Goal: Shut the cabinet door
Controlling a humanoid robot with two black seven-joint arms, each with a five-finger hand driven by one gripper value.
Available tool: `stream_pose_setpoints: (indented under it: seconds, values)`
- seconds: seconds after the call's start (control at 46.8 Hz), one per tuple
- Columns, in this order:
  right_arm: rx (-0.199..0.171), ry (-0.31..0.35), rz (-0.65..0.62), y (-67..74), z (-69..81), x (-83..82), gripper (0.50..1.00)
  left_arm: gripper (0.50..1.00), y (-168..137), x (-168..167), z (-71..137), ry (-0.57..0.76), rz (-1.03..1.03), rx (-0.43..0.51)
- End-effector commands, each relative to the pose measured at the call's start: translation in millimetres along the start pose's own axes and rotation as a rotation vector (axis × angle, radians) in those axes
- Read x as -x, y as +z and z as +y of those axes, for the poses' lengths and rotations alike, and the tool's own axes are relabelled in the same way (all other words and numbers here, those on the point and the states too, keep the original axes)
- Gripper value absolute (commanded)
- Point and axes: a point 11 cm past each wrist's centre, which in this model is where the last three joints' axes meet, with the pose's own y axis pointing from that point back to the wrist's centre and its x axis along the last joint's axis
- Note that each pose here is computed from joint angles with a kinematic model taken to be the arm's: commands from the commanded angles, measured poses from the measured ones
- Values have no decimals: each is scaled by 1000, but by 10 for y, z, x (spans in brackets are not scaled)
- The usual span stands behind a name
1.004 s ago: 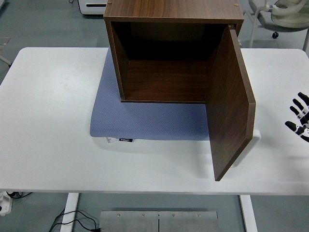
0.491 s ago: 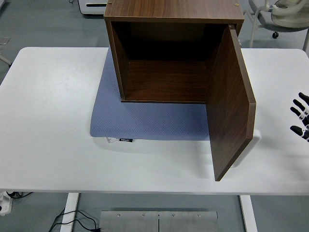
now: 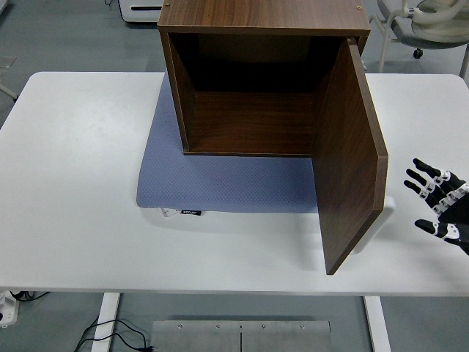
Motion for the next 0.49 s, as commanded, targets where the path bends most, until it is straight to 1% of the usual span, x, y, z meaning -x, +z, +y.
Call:
stream_pose_setpoints:
  seconds: [0.0, 0.128, 0.321, 0.47]
  values:
    - [6, -30, -4, 16, -4, 73, 1000, 1000, 1, 0, 0, 0, 0, -1]
    - [4, -61, -10, 35, -35, 173, 1000, 1000, 3, 0, 0, 0, 0, 1]
    - [22, -103, -20, 113, -78, 306, 1000, 1000, 3, 0, 0, 0, 0, 1]
    - [47, -129, -22, 190, -108, 390, 1000, 1000, -6, -1, 0, 0, 0, -1]
